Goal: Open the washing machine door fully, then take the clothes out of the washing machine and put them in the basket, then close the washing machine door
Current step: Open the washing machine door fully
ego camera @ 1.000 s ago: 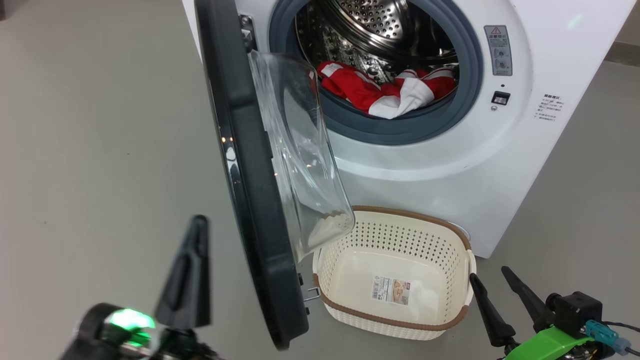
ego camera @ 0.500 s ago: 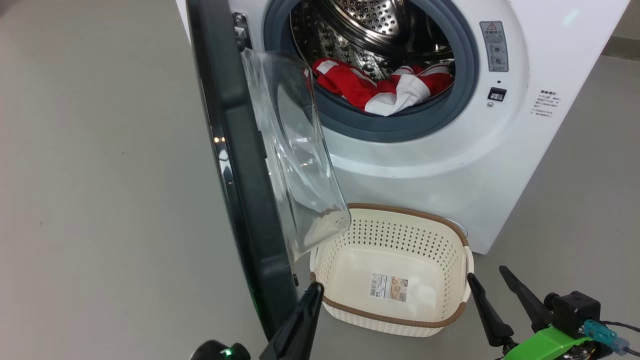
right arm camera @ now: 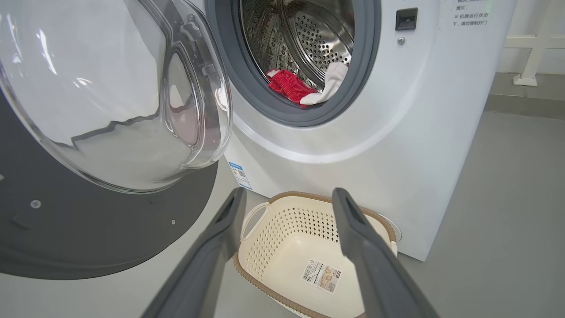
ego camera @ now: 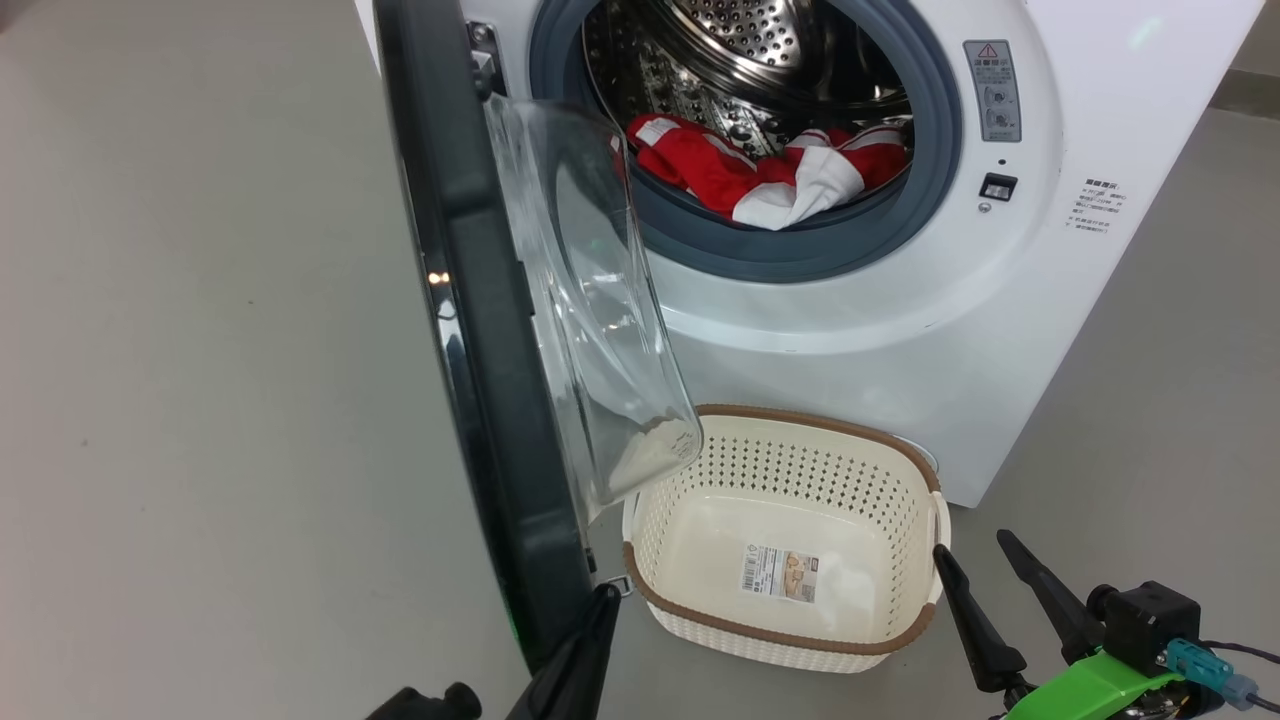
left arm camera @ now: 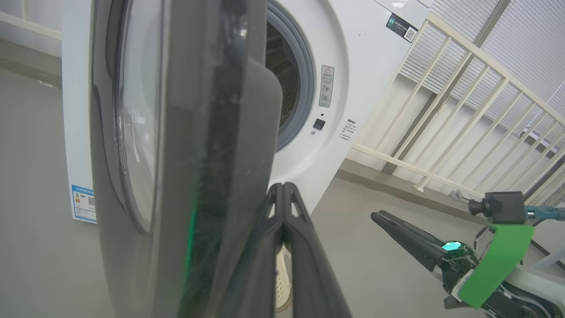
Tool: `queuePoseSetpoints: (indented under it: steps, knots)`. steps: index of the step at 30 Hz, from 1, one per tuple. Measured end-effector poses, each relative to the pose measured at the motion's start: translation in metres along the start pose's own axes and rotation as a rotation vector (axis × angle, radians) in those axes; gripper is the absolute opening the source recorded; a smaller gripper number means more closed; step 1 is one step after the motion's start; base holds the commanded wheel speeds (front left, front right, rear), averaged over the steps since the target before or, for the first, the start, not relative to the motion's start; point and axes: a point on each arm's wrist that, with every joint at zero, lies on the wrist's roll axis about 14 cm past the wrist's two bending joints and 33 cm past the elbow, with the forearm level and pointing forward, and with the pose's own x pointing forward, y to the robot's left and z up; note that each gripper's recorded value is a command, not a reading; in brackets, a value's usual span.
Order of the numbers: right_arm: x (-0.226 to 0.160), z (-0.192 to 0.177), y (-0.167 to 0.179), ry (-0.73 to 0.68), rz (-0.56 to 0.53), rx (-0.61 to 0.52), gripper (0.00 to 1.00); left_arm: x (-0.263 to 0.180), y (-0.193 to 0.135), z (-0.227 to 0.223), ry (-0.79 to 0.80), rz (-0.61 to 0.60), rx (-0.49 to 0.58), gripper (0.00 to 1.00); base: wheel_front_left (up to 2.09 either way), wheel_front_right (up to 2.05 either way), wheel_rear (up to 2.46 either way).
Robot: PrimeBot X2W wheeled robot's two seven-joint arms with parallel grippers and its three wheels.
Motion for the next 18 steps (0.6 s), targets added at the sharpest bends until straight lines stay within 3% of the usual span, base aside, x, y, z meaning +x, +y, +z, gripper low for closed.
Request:
queuePoseSetpoints:
  steps: [10, 18]
  knots:
    - [0.003, -0.001, 0.003, 0.002, 0.011, 0.002, 1.0, -0.002, 0.015, 0.005, -0.015, 0.053, -0.009, 0.0, 0.0, 0.0, 0.0]
    - [0.005, -0.003, 0.005, 0.008, 0.018, 0.006, 1.0, -0.009, 0.063, 0.025, -0.069, 0.212, 0.046, 0.0, 0.0, 0.0, 0.0]
